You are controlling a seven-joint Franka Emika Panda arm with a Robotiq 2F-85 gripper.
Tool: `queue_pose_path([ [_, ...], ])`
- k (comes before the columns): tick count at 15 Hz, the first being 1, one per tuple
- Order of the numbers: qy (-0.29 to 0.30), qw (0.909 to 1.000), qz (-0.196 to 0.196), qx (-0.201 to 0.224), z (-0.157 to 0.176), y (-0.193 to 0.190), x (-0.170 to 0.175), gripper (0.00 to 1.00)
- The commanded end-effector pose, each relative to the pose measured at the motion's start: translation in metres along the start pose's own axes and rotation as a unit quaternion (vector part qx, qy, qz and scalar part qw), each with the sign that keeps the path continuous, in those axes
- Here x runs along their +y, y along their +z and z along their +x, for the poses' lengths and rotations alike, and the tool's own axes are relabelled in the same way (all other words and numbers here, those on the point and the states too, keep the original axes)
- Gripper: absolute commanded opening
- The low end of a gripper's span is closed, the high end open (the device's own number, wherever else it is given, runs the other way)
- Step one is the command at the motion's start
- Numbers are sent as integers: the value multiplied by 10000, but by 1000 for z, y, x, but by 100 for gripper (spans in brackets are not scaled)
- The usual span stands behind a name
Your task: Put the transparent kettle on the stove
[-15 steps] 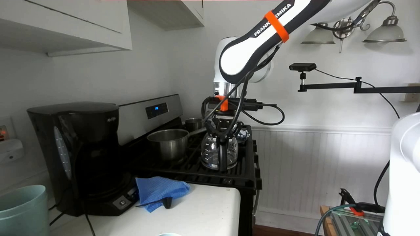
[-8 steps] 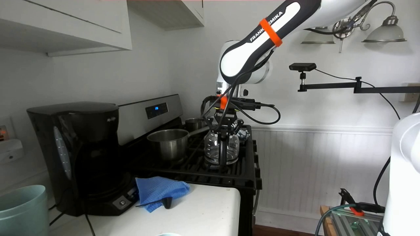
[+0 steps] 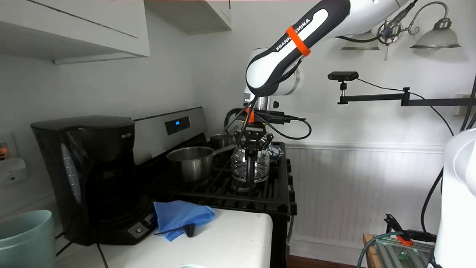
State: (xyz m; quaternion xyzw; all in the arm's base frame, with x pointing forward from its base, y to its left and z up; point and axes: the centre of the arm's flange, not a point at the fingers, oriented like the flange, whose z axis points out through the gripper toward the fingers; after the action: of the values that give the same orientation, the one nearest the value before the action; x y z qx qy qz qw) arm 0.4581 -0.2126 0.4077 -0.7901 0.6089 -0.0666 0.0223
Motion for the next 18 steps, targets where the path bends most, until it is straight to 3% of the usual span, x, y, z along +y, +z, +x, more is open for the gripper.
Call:
queue_pose_path([
  [1, 51, 9999, -62, 146, 21, 5, -6, 8],
  [7, 119, 9998, -83, 140, 30, 7, -6, 8],
  [8, 130, 9998, -85, 141, 31, 7, -5, 16],
  [9, 148, 9997, -83, 153, 32, 7, -4, 58],
  [10, 166, 9997, -81, 164, 33, 7, -4, 59],
  [15, 213, 9996, -96, 154, 41, 7, 2, 94],
  [18, 200, 9996, -66, 186, 40, -2, 4, 100],
])
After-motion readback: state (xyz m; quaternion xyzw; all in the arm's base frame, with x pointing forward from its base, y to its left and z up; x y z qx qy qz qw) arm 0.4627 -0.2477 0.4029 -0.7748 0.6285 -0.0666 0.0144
